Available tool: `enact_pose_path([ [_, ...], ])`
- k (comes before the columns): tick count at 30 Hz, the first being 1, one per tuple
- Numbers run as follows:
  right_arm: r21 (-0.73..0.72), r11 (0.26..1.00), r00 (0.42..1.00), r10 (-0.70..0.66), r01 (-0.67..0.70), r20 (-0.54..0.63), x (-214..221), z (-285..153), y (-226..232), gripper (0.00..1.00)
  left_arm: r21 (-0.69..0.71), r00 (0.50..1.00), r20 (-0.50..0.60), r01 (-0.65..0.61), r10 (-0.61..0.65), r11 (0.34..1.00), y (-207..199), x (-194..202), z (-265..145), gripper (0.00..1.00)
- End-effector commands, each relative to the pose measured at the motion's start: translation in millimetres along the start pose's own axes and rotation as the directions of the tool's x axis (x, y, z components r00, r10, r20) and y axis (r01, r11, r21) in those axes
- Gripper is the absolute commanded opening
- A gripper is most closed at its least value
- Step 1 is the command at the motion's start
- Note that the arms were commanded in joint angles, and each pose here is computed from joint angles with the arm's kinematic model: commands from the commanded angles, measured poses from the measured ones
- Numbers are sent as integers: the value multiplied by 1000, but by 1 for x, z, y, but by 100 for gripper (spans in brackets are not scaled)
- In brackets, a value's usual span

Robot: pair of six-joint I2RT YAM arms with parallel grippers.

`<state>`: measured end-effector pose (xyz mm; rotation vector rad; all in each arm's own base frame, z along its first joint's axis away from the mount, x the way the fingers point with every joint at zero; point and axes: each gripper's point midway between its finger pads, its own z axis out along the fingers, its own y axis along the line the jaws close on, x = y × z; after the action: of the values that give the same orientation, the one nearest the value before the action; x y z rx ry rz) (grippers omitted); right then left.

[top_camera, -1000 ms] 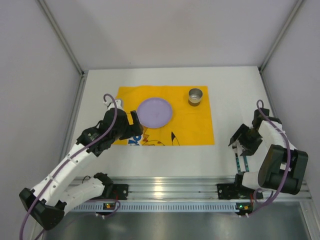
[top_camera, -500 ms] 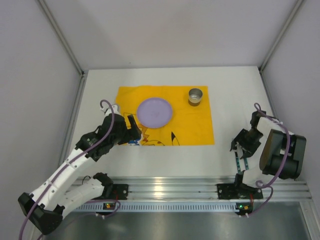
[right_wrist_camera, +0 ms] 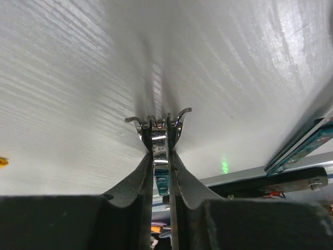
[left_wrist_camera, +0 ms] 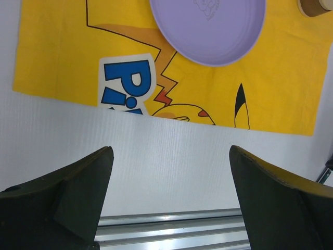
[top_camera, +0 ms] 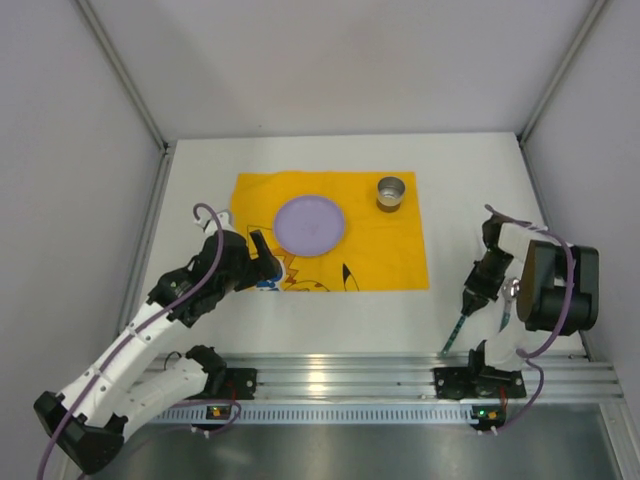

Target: Set the dinner table for one person

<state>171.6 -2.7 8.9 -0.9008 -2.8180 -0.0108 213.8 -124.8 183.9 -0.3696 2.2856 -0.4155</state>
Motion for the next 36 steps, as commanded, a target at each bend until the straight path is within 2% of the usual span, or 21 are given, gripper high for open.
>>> enact_pose_path([
  [1, -27, 998, 989, -47, 51, 140, -39, 17, 23, 0, 11, 999, 30, 12, -13, 1000, -7, -10, 1, 98],
  [4, 1, 994, 970, -108, 110, 217, -53, -12, 36, 0, 45, 1000, 17, -19, 19, 999, -19, -15, 2, 98],
  [8, -55, 975, 924, -187, 217, 333, -53, -67, 78, 0, 189, 987, -54, -138, 150, 972, -73, -20, 15, 98],
  [9, -89, 966, 905, -194, 244, 379, -58, -89, 93, 0, 222, 980, -72, -165, 185, 961, -86, -18, 17, 98],
  [11, -153, 945, 902, -215, 289, 373, -43, -110, 113, 0, 318, 956, -64, -251, 285, 914, -127, -18, 14, 98],
  [12, -188, 931, 888, -215, 312, 407, -44, -131, 126, 0, 322, 940, -99, -279, 325, 905, -138, -7, 29, 98],
  [13, -232, 916, 891, -218, 327, 398, -34, -141, 136, 0, 384, 926, -114, -293, 360, 876, -155, 0, 28, 98],
  [16, -322, 877, 880, -200, 357, 430, -21, -180, 154, 0, 524, 923, -95, -271, 372, 807, -212, 2, 33, 98],
  [18, -375, 851, 871, -176, 369, 458, -16, -206, 161, 0, 632, 924, -76, -246, 375, 735, -251, 2, 26, 98],
  [19, -411, 834, 878, -168, 369, 448, -9, -214, 164, 0, 643, 915, -103, -238, 390, 728, -260, 13, 38, 97],
  [20, -437, 818, 875, -157, 375, 457, -4, -224, 166, 0, 692, 910, -105, -222, 401, 687, -276, 14, 30, 97],
  [24, -550, 738, 886, -139, 390, 442, 17, -256, 177, 0, 744, 887, -138, -201, 441, 638, -308, 33, 40, 91],
  [30, -634, 668, 900, -132, 390, 415, 36, -276, 183, 0, 793, 895, -169, -126, 414, 596, -328, 45, 40, 88],
  [32, -665, 640, 908, -136, 386, 397, 42, -280, 186, 0, 807, 888, -181, -111, 422, 580, -331, 51, 38, 83],
  [34, -689, 619, 915, -136, 377, 379, 46, -282, 190, 0, 824, 886, -192, -88, 422, 559, -335, 55, 33, 69],
  [35, -694, 612, 916, -137, 378, 378, 47, -284, 190, 0, 821, 887, -194, -87, 419, 564, -335, 56, 34, 41],
  [36, -699, 605, 915, -141, 382, 378, 49, -285, 190, 0, 820, 887, -200, -81, 416, 567, -334, 56, 33, 22],
])
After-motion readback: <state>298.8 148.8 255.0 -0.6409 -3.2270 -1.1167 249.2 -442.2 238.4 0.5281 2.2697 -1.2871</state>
